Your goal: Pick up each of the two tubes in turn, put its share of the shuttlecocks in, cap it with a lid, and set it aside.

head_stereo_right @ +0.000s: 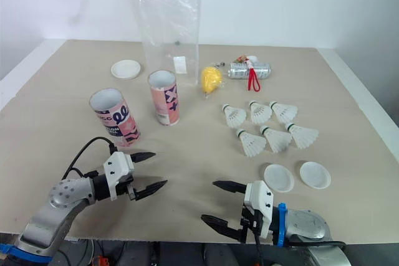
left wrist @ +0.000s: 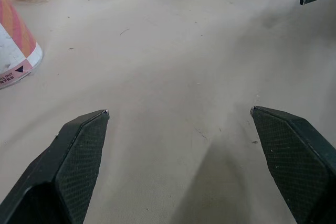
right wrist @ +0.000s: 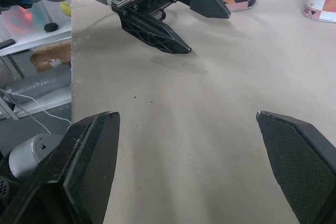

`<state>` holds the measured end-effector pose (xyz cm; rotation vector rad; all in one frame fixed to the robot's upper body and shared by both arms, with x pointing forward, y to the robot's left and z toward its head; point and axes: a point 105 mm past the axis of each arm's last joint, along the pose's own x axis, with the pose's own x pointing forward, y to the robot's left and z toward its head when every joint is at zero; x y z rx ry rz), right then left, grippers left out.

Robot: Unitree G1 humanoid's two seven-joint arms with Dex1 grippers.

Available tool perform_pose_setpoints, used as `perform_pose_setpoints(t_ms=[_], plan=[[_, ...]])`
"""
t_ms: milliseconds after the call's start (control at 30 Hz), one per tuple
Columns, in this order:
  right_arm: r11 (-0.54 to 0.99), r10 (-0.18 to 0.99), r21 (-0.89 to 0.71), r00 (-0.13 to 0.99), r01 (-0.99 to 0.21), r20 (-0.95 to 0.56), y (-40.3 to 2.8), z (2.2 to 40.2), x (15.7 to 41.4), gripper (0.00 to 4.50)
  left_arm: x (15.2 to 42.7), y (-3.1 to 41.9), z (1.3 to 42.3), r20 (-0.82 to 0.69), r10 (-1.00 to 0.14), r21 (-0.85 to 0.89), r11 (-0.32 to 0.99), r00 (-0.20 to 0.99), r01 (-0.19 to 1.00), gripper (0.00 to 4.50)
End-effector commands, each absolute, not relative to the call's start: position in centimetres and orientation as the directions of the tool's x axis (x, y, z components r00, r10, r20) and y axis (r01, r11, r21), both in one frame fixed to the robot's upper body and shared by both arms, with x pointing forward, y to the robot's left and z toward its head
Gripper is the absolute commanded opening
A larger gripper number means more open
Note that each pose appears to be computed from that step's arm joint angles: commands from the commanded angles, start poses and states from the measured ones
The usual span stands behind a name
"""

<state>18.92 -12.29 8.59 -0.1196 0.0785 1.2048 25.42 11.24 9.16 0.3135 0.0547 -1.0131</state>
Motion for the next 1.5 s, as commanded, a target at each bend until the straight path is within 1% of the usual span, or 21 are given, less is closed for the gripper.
perform_pose_setpoints(t_ms=[33, 133, 667, 767, 900, 1033, 1133, 1233, 1267, 1300, 1367, 1500], plan=[[0.351, 0.928, -0.083, 0.358, -0.933, -0.102, -12.2, 9.5, 19.1, 4.45, 25.3, 11.3, 10.3, -0.153, -0.845, 0.270, 0.463, 0.512, 0.845, 4.50], [0.359, 0.926, -0.084, 0.366, -0.930, -0.094, -12.1, 9.6, 19.3, 4.45, 25.1, 11.3, 10.2, -0.146, -0.863, 0.260, 0.438, 0.483, 0.861, 4.50], [0.381, 0.917, -0.087, 0.388, -0.921, -0.089, -12.1, 9.5, 19.4, 4.45, 25.2, 11.3, 9.9, -0.140, -0.876, 0.252, 0.420, 0.462, 0.872, 4.50], [0.388, 0.917, -0.035, 0.390, -0.921, -0.079, -12.2, 9.6, 19.3, 4.45, 25.3, 11.3, 9.9, -0.125, -0.882, 0.241, 0.417, 0.454, 0.876, 4.50], [0.389, 0.918, -0.029, 0.390, -0.921, -0.077, -12.2, 9.7, 19.2, 4.45, 25.3, 11.3, 10.1, -0.110, -0.887, 0.247, 0.412, 0.448, 0.877, 4.50], [0.378, 0.923, -0.075, 0.382, -0.923, -0.052, -12.1, 11.2, 19.7, 4.45, 25.1, 10.9, 10.7, -0.096, -0.897, 0.280, 0.391, 0.431, 0.877, 4.50], [0.353, 0.933, -0.130, 0.359, -0.927, -0.028, -12.0, 13.4, 20.0, 4.45, 25.3, 11.3, 11.7, -0.055, -0.872, 0.262, 0.457, 0.486, 0.850, 4.50], [0.361, 0.931, -0.151, 0.365, -0.920, 0.005, -11.8, 15.4, 20.8, 4.45, 25.6, 11.8, 12.5, -0.016, -0.831, 0.237, 0.537, 0.556, 0.810, 4.50], [0.359, 0.933, -0.162, 0.360, -0.919, 0.020, -11.5, 16.4, 21.8, 4.45, 25.7, 12.3, 12.7, 0.004, -0.789, 0.226, 0.600, 0.615, 0.768, 4.50], [0.348, 0.937, -0.175, 0.348, -0.921, 0.030, -11.1, 17.4, 23.1, 4.45, 25.9, 13.0, 12.8, 0.028, -0.721, 0.203, 0.682, 0.692, 0.703, 4.50], [0.325, 0.945, -0.198, 0.325, -0.925, 0.035, -10.6, 18.7, 24.8, 4.45, 26.1, 14.0, 13.0, 0.052, -0.613, 0.175, 0.782, 0.788, 0.598, 4.50], [0.278, 0.957, -0.231, 0.290, -0.933, -0.020, -10.5, 18.5, 27.5, 4.45, 25.8, 14.3, 12.3, 0.047, -0.487, 0.130, 0.869, 0.872, 0.478, 4.50]])
